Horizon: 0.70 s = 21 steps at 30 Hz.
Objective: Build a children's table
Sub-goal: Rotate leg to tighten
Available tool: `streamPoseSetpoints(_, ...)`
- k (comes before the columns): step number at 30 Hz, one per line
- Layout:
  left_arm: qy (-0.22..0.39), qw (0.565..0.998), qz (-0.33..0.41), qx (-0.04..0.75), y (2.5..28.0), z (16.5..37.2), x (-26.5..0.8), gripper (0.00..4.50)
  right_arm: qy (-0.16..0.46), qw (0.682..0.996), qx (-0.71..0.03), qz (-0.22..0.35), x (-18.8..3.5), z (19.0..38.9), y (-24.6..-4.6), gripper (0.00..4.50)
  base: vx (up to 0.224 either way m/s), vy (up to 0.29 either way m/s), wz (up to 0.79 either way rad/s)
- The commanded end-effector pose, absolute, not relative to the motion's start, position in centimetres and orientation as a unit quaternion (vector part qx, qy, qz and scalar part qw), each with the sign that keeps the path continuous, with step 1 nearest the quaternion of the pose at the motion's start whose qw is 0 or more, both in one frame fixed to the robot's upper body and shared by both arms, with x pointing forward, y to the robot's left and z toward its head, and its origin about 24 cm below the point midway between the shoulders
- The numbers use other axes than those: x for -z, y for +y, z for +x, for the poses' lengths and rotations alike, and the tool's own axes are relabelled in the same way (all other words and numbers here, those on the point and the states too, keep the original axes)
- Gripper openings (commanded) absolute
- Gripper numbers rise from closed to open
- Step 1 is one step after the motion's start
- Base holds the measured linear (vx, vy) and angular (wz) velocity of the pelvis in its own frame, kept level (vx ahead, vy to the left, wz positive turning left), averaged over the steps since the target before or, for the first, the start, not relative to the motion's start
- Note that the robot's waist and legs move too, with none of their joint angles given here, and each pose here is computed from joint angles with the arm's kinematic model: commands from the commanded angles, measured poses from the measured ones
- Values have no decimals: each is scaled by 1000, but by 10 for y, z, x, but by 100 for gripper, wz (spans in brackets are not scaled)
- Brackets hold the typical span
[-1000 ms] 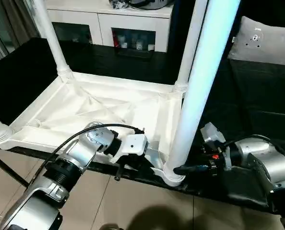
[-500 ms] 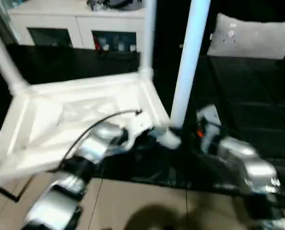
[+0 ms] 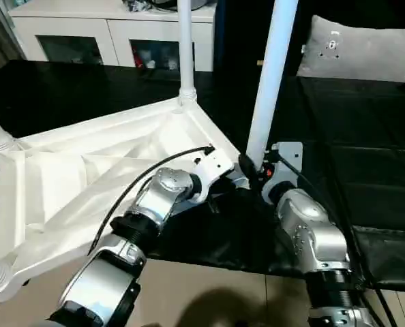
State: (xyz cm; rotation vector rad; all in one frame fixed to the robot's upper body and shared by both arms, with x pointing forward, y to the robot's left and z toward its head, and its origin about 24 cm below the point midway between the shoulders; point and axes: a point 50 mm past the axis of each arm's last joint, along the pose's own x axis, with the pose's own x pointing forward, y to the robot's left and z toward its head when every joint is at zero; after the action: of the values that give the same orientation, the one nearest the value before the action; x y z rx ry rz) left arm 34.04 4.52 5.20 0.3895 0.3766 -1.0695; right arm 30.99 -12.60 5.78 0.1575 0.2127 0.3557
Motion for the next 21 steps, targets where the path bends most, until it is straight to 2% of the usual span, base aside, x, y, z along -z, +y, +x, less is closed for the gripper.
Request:
streamPoseSetpoints(1, 110, 816, 184, 536, 36, 341, -72, 0, 104, 963, -239, 60, -58, 303, -124, 352, 0, 0, 0)
streamPoseSetpoints(4, 110, 796, 196, 562, 47, 338, -68, 0, 106, 945, -308, 10, -59, 294, -149, 380, 0, 0, 0)
streamPoseSetpoints(7, 112, 785, 200, 575, 51, 336, -67, 0, 111, 936, -334, -3, -61, 290, -158, 397, 0, 0, 0)
streamPoseSetpoints(8, 111, 760, 205, 607, 57, 329, -64, 0, 120, 914, -387, -34, -66, 283, -176, 413, 0, 0, 0)
streamPoseSetpoints(11, 109, 725, 207, 647, 64, 320, -61, 0, 137, 888, -436, -56, -71, 276, -195, 441, 0, 0, 0)
streamPoseSetpoints(15, 126, 698, 227, 667, 73, 316, -56, 0, 155, 859, -483, -74, -74, 270, -205, 447, 0, 0, 0)
streamPoseSetpoints(16, 131, 677, 241, 683, 79, 313, -54, 0, 164, 835, -520, -80, -77, 266, -207, 447, 0, 0, 0)
streamPoseSetpoints(18, 136, 646, 253, 708, 86, 308, -54, 0, 168, 806, -561, -81, -80, 262, -205, 447, 0, 0, 0)
streamPoseSetpoints(19, 136, 644, 253, 709, 86, 307, -54, 0, 168, 805, -564, -81, -80, 262, -204, 447, 0, 0, 0)
streamPoseSetpoints(20, 139, 623, 259, 725, 90, 304, -54, 0, 170, 788, -586, -78, -81, 260, -202, 447, 0, 0, 0)
streamPoseSetpoints(21, 139, 621, 259, 727, 90, 303, -54, 0, 170, 787, -588, -77, -81, 260, -202, 431, 0, 0, 0)
